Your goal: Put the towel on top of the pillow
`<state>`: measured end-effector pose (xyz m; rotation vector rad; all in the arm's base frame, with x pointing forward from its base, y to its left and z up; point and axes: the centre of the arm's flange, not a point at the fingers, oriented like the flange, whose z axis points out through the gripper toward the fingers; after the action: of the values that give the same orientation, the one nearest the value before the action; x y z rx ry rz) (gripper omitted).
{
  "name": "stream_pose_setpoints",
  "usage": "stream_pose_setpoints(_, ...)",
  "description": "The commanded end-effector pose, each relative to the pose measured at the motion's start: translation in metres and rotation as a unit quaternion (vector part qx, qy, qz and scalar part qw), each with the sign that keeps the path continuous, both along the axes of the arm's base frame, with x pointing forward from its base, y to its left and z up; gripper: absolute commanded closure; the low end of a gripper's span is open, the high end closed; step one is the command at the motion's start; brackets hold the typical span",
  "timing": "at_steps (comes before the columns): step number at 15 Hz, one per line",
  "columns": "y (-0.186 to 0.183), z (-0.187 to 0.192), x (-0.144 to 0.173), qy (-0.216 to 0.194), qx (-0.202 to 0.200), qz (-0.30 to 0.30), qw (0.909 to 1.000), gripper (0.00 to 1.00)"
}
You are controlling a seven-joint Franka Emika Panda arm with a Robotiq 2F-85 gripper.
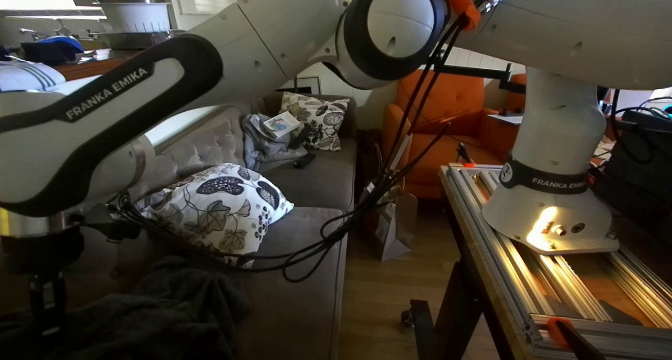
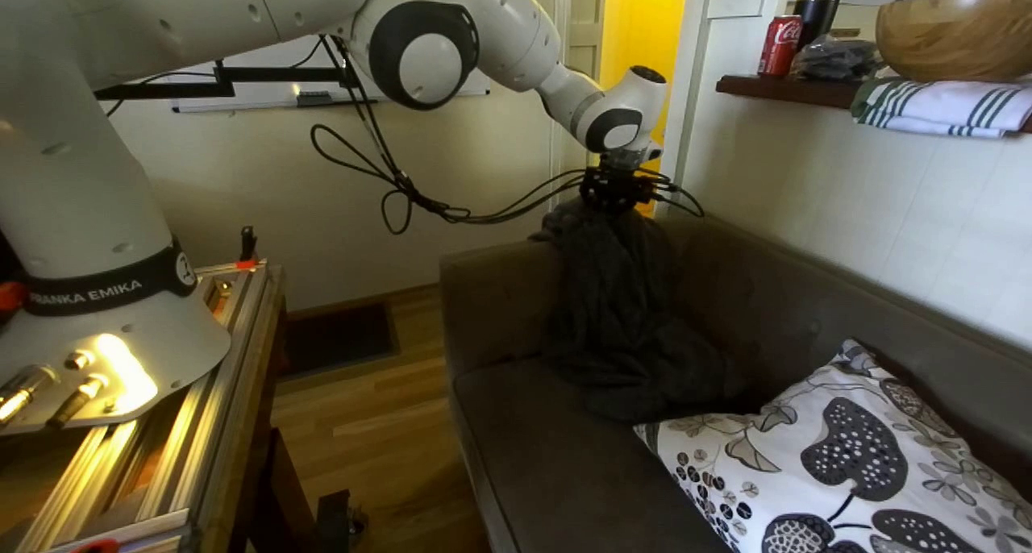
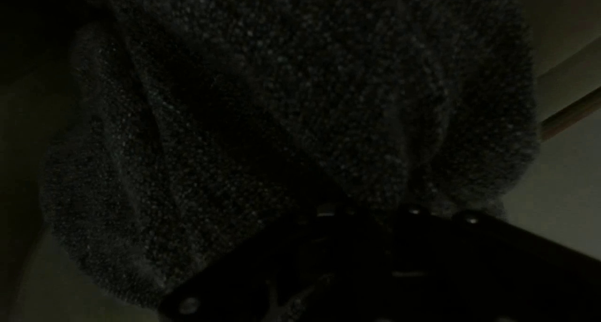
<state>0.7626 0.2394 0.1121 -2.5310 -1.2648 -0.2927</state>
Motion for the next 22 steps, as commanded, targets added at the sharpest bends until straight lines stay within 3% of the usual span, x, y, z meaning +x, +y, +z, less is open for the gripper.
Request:
stream_pose_setpoints(1, -0.006, 0.068, 0.026, -0.053, 0.031, -0.051, 0.9968, 0.97)
stream_pose_setpoints(4, -0.014, 0.143, 0.047, -0.128, 0.057, -0.083, 0.9866, 0.97)
stream_pose_setpoints(8, 0.003, 0.251, 0.063, -0.232, 0.082, -0.074, 0.9664, 0.97)
stream_pose_setpoints(13, 0.044, 0.350, 0.041, -0.304, 0.118, -0.020, 0.9452, 0.97)
stream_pose_setpoints(15, 0.052, 0.360, 0.032, -0.301, 0.124, -0.005, 0.9456, 0.97)
stream_pose_setpoints(16, 0.046, 0.340, 0.031, -0.289, 0.108, -0.021, 0.9510, 0.97)
stream_pose_setpoints(17, 0.049, 0.343, 0.029, -0.289, 0.109, -0.018, 0.9510, 0.88)
stream_pose_setpoints(21, 0.045, 0.328, 0.032, -0.280, 0.104, -0.020, 0.9542, 0.88)
stream_pose_setpoints(22, 0.045, 0.328, 0.033, -0.280, 0.103, -0.020, 0.9542, 0.97)
